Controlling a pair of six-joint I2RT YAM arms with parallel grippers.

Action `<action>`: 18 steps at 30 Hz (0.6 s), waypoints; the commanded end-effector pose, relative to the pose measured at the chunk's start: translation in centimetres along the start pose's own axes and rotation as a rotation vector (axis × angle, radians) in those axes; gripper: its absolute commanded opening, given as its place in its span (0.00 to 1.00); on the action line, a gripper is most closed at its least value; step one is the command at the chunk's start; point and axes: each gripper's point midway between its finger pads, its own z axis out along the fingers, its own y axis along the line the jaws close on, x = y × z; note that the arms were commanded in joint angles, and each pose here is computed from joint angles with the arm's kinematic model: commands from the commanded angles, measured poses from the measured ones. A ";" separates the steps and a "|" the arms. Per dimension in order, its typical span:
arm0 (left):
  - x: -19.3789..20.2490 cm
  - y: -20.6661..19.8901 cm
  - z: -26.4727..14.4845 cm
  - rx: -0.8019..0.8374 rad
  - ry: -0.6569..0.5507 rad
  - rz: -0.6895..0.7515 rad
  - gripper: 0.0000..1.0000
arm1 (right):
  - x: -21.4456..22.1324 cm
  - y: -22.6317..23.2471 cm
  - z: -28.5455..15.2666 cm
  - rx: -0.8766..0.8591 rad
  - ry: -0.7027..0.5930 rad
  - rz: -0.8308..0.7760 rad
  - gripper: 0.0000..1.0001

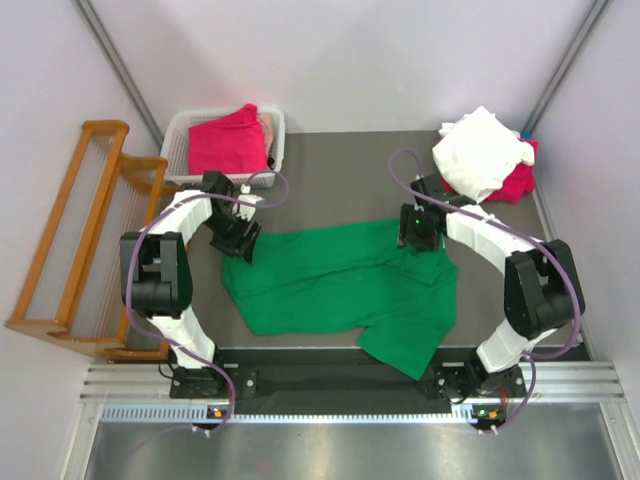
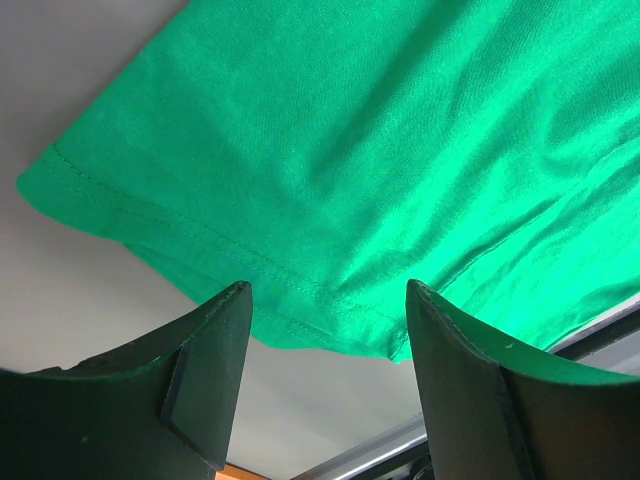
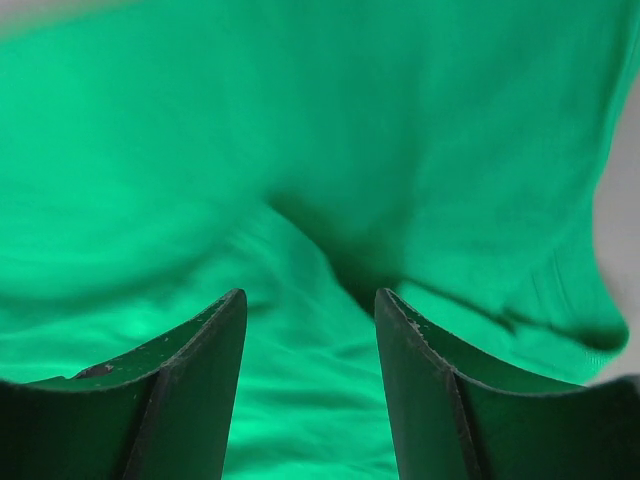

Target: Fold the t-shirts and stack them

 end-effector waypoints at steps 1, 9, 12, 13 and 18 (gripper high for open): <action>-1.5 -0.2 -2.1 -0.011 -0.068 0.017 0.68 | 1.4 -0.5 0.1 -0.002 0.024 -0.005 0.54; -1.2 -0.4 -2.1 -0.009 -0.066 0.015 0.68 | 0.3 0.1 0.4 -0.008 0.016 -0.015 0.54; -1.2 -0.3 -2.0 -0.012 -0.066 0.017 0.68 | 0.4 0.3 0.3 -0.011 0.018 -0.018 0.53; -1.2 -0.3 -2.1 -0.012 -0.066 0.018 0.68 | 0.6 0.3 0.3 -0.012 0.021 -0.018 0.53; -1.1 0.0 -1.9 -0.020 -0.057 0.020 0.68 | 2.3 0.9 -0.6 -0.022 0.040 -0.046 0.53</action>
